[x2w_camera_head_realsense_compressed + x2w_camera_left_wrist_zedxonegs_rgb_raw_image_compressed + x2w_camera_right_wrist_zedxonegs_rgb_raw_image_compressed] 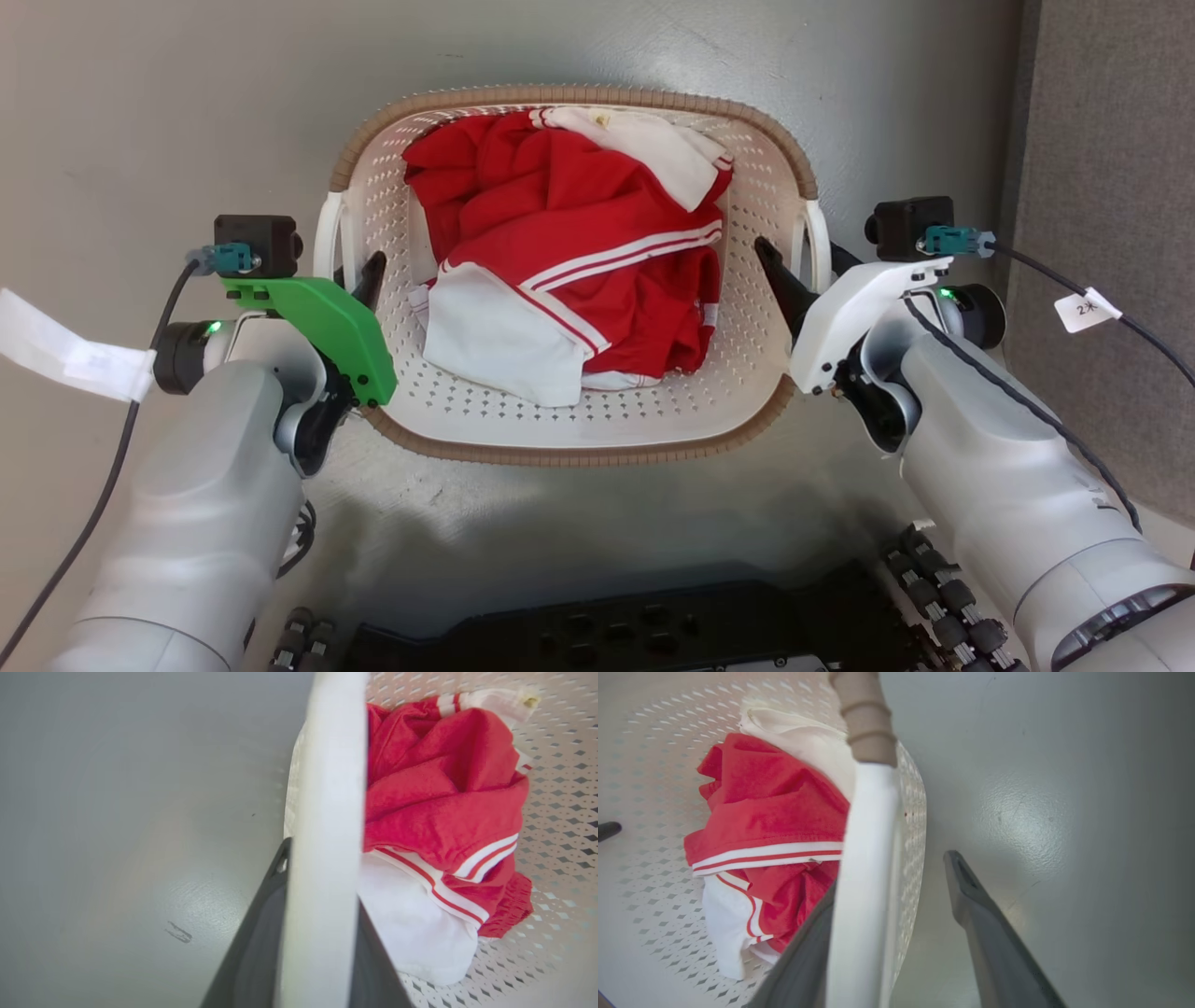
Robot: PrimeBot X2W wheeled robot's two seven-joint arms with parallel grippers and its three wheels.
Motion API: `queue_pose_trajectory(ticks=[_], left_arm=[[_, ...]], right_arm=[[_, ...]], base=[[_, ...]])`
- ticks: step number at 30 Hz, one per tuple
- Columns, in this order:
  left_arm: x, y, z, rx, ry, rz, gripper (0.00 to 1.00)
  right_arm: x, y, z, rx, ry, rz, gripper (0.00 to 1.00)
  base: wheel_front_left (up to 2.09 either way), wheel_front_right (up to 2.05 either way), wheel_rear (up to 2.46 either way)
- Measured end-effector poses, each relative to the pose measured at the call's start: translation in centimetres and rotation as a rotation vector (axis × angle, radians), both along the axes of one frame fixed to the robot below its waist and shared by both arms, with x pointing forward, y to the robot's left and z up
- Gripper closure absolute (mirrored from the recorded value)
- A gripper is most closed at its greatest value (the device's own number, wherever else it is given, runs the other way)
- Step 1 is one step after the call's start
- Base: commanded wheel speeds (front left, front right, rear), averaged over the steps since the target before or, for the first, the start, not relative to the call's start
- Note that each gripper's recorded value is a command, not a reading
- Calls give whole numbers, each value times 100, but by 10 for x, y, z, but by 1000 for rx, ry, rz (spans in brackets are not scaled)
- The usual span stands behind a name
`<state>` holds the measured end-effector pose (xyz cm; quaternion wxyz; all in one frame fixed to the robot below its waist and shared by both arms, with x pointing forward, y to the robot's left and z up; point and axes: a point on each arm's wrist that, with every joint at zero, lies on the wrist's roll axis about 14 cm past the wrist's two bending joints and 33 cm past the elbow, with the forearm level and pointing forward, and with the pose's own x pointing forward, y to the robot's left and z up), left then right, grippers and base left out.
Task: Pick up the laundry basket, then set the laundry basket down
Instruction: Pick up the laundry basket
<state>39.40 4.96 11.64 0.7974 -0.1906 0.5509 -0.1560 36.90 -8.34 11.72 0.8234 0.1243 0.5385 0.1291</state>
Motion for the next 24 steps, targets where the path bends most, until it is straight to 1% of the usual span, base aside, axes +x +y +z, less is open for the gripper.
queue_pose_trajectory(ticks=[2, 6, 10, 18, 24], left_arm=[[0, 1, 0, 2, 2, -1, 100], [-2, -3, 3, -7, 10, 7, 100], [1, -5, 9, -17, 2, 25, 100], [10, -7, 32, -33, -30, 69, 100], [13, -9, 54, -34, -68, 58, 100]], right_arm=[[0, 1, 0, 5, 2, -2, 99], [0, 7, 5, 21, -4, -6, 100], [3, 5, 10, 16, -22, -3, 100], [16, 6, 33, 18, -89, 5, 100], [24, 5, 55, 10, -140, 27, 100]], base=[[0, 0, 0], [0, 0, 0], [0, 0, 0], [0, 0, 0], [0, 0, 0]])
